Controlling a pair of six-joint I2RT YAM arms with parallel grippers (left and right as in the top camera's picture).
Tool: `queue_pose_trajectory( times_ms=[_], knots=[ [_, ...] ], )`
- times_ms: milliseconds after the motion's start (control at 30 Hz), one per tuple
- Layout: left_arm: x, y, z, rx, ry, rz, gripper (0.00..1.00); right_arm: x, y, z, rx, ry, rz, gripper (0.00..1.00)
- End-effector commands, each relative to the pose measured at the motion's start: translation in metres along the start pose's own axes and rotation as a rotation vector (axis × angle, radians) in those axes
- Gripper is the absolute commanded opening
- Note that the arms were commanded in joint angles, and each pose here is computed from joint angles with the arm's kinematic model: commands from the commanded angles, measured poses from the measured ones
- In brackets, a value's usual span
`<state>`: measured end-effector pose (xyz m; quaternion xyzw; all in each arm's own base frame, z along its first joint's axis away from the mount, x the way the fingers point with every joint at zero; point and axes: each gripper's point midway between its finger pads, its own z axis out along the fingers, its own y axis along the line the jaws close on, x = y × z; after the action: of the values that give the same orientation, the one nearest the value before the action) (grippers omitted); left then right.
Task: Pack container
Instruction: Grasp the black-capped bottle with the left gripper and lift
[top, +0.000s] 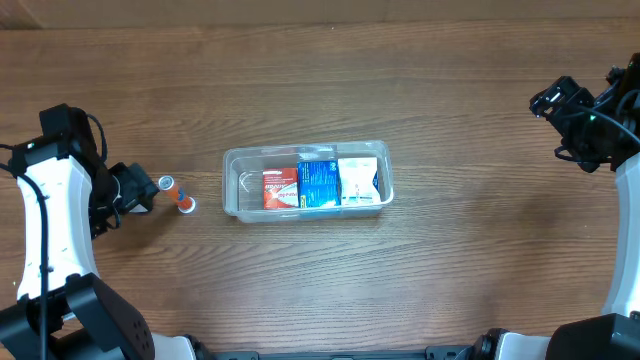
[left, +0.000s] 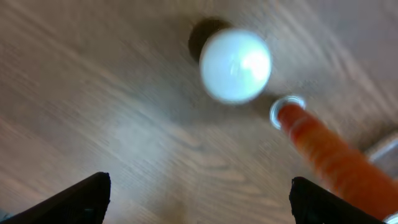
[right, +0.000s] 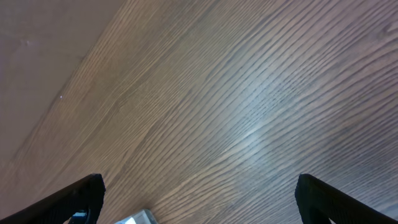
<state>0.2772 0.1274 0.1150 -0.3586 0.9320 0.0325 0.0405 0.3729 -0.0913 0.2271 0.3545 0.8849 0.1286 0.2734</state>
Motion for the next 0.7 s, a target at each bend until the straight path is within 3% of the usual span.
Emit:
queue_pose_trajectory(
  times_ms=[0, 100, 233, 300, 533, 667],
  knots=[
    [-0.012, 0.0, 0.001, 0.014, -0.048, 0.003, 0.95, -0.003, 0.003, -0.005, -0.014, -0.016, -0.003, 1.0],
    [-0.03, -0.001, 0.0, 0.015, -0.12, -0.007, 0.99, -0.003, 0.003, -0.005, -0.014, -0.016, -0.003, 1.0],
    [-0.036, -0.006, 0.012, 0.026, -0.108, -0.008, 0.82, -0.003, 0.003, -0.005, -0.014, -0.016, -0.003, 1.0],
    [-0.034, -0.008, 0.024, 0.025, -0.072, -0.005, 0.78, -0.003, 0.003, -0.005, -0.014, -0.016, -0.003, 1.0],
    [-0.035, -0.01, 0.054, 0.005, -0.011, 0.006, 0.68, -0.003, 0.003, -0.005, -0.014, -0.016, -0.003, 1.0],
    [-0.04, -0.011, 0.053, 0.008, -0.03, 0.024, 0.68, -0.003, 0.003, -0.005, -0.014, -0.016, -0.003, 1.0]
  ],
)
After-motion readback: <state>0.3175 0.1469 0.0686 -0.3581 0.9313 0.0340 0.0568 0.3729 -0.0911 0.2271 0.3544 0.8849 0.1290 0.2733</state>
